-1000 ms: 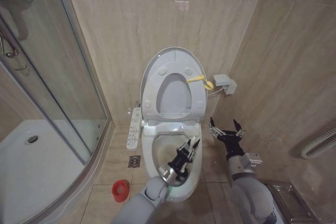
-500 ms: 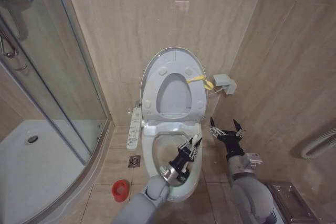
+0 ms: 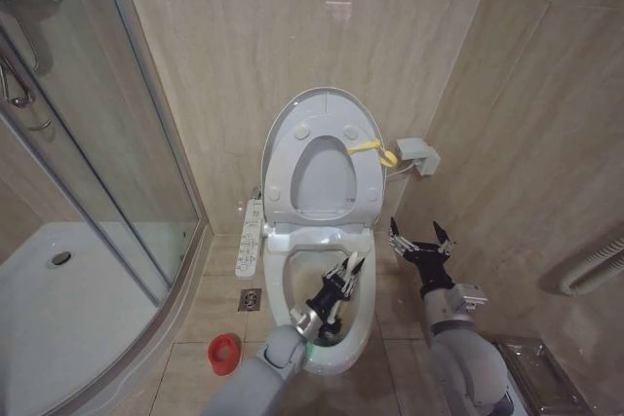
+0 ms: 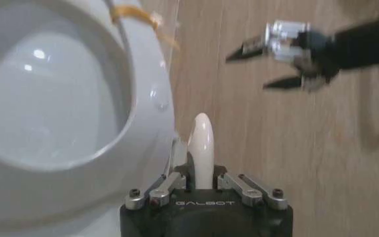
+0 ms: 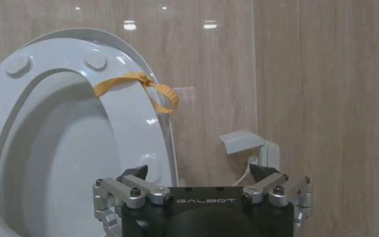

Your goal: Open the toilet lid, clean the toilet bowl with a toilet brush, close the toilet lid, and flush.

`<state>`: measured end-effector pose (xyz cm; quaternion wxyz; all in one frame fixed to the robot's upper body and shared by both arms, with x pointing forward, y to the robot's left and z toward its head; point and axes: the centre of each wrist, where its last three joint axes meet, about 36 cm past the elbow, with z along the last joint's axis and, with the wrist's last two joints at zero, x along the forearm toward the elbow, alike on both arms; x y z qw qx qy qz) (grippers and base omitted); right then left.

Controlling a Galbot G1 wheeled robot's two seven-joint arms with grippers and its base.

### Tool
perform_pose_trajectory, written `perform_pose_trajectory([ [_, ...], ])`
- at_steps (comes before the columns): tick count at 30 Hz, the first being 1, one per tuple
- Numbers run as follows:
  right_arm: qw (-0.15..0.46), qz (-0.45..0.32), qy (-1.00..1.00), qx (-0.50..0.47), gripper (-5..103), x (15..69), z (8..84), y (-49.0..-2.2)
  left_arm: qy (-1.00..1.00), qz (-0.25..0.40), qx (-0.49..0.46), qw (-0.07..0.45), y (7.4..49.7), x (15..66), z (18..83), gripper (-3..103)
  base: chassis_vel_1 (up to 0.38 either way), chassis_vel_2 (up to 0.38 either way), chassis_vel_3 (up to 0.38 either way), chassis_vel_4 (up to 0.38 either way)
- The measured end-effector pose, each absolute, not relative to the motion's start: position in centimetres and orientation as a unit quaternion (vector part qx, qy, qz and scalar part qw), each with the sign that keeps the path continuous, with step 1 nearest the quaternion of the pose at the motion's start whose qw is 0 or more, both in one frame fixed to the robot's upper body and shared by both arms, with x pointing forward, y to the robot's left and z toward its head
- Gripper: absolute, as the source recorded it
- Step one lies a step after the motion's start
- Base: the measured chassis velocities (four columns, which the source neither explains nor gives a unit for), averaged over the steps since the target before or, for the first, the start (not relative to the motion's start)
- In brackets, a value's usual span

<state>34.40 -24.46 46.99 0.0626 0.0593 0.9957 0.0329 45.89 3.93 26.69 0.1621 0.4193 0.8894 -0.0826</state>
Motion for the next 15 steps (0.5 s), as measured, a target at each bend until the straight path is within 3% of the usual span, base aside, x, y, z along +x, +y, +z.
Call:
perform_pose_trajectory([
  [8, 0.063, 0.033, 0.996, 0.059, 100, 34.4, 47.0, -24.5, 0.899, -0.064, 0.412, 0.133, 5.4, 45.8, 23.7, 21, 0.0, 0.0, 0.0, 0.0],
  [15, 0.063, 0.033, 0.996, 0.059, 100, 34.4, 47.0, -24.5, 0.899, -0.065, 0.406, 0.15, 5.8, 47.2, 25.0, 21, 0.0, 0.0, 0.0, 0.0],
])
